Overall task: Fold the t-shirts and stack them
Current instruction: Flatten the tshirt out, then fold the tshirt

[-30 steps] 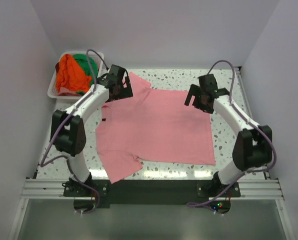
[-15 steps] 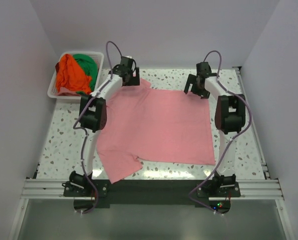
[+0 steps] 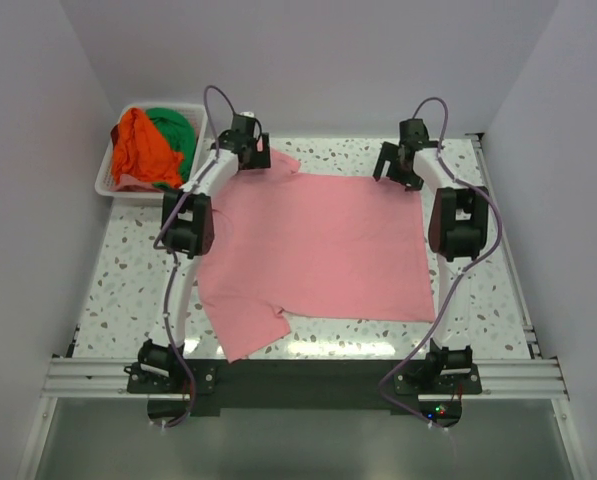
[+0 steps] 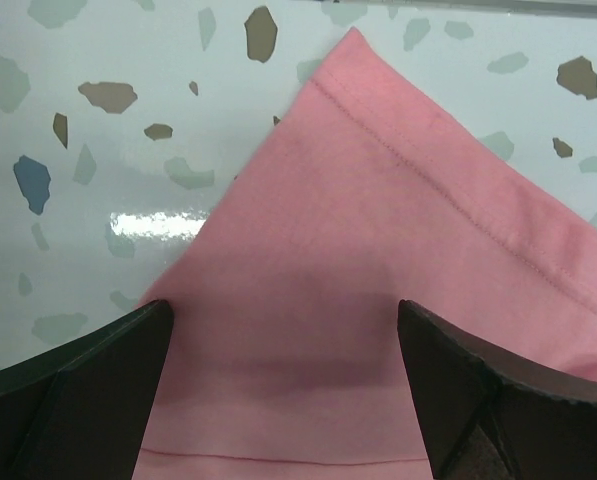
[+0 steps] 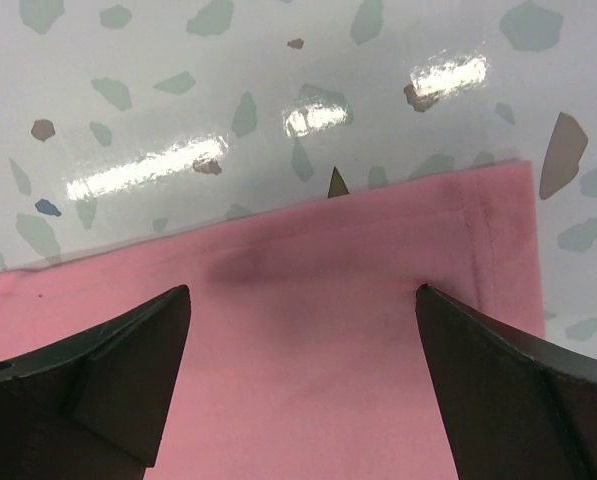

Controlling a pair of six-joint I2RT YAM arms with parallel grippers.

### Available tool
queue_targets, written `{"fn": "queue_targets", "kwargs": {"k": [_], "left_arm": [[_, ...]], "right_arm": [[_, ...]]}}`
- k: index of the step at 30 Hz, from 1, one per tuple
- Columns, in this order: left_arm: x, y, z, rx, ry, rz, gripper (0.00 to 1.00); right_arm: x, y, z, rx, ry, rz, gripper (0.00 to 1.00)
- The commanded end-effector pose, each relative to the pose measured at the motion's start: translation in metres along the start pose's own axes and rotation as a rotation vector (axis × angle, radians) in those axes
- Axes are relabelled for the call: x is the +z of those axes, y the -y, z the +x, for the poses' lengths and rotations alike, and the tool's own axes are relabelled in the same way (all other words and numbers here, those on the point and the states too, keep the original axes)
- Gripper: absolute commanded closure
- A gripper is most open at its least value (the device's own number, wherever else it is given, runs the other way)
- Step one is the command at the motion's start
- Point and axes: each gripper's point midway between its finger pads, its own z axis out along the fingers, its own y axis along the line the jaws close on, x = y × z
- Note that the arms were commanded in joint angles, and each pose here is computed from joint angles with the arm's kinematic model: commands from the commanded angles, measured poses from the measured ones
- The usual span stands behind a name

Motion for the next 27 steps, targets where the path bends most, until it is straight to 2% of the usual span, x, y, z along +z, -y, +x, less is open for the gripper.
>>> {"fn": "queue_targets", "kwargs": {"k": [1,10,16,18,19,21,22,24,25,27], "left_arm": [[0.019,-0.007,0.001,-0.053,-0.002,0.033,0.00],[0.031,-0.006,-0.020,-0.081,0.080,0.074,0.00],[0.026,-0.011,-0.043,-0.134,0.131,0.101,0.00],[0.012,-0.009,-0.063,-0.141,0.168,0.113,0.00],[-0.010,-0.007,-0.087,-0.151,0.214,0.128,0.00],[-0.032,-0.006,-0.103,-0.168,0.245,0.137,0.00],[-0.062,-0.003,-0.127,-0.175,0.296,0.153,0.00],[-0.084,-0.002,-0.134,-0.180,0.306,0.169,0.00],[-0.114,-0.002,-0.152,-0.189,0.345,0.187,0.00],[-0.134,-0.001,-0.145,-0.190,0.305,0.195,0.00]], "right_arm": [[0.024,0.013,0.025,-0.011,-0.091,0.025,0.01],[0.029,0.013,0.019,0.001,-0.083,0.020,0.01],[0.023,0.009,-0.007,-0.039,-0.025,-0.002,0.01],[0.009,0.003,-0.026,-0.059,0.014,-0.022,0.01],[-0.004,0.000,-0.035,-0.064,0.038,-0.028,0.01],[-0.026,-0.003,-0.051,-0.082,0.086,-0.043,0.01],[-0.035,-0.005,-0.060,-0.082,0.117,-0.052,0.02],[-0.071,-0.008,-0.072,-0.080,0.174,-0.071,0.01],[-0.085,-0.008,-0.077,-0.077,0.198,-0.079,0.01],[-0.120,-0.009,-0.073,-0.067,0.221,-0.104,0.01]]}}
